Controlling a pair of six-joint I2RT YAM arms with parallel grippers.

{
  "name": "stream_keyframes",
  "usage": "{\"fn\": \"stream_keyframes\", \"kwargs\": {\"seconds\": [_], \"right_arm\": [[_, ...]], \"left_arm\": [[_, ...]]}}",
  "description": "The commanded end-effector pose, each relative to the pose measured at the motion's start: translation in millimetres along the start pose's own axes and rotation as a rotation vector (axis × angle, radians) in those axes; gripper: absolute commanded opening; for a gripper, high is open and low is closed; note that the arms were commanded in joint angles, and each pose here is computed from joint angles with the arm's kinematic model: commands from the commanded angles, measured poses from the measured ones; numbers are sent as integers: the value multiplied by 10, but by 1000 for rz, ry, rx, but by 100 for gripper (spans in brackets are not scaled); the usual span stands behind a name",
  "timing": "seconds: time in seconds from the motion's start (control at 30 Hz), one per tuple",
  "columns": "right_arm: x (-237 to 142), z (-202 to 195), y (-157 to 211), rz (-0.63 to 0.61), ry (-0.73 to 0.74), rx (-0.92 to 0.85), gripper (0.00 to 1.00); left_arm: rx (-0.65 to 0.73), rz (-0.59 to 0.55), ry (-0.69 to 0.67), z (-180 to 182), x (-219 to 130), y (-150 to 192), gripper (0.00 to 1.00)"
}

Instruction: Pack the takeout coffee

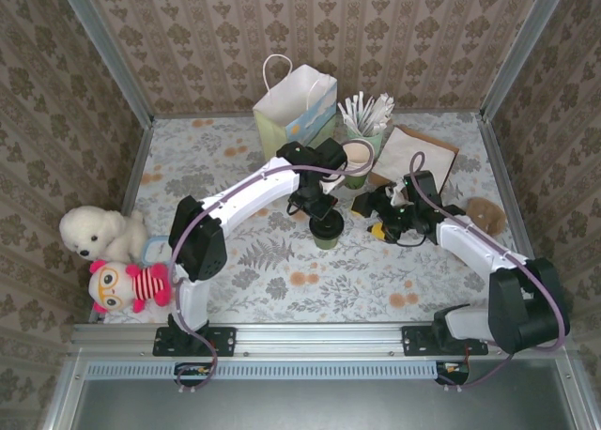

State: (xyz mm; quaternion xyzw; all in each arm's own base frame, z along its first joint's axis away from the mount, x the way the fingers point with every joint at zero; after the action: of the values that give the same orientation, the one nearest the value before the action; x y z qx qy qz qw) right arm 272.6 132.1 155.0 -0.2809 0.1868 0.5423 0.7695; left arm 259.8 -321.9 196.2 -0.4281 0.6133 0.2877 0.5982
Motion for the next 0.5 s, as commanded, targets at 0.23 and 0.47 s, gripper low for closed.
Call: {"fn": "stream_keyframes", "kwargs": {"seconds": [0.23,0.47], "right_arm": [[190,45,-46,99,-94,19,94],[275,-19,-29,121,-80,34,94]], "left_arm": [[41,86,-11,-22,143,70,0],[36,82,-12,-17,160,82,0]]}}
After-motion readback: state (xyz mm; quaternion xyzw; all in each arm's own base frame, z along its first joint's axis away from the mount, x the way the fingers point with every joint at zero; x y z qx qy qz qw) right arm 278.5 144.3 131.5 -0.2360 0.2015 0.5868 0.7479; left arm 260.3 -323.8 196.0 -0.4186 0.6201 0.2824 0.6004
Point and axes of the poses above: each hand's point on the last joint's axis, 136 mm out from that joint toward the fingers, its own x axis out along the fingers, its own z axis along the line the jaws close on, y = z × x, the point moved 6 cm from there along -x, back along the fingers, and after that the axes turned 14 degrees about -x, right-handed, at the moved point
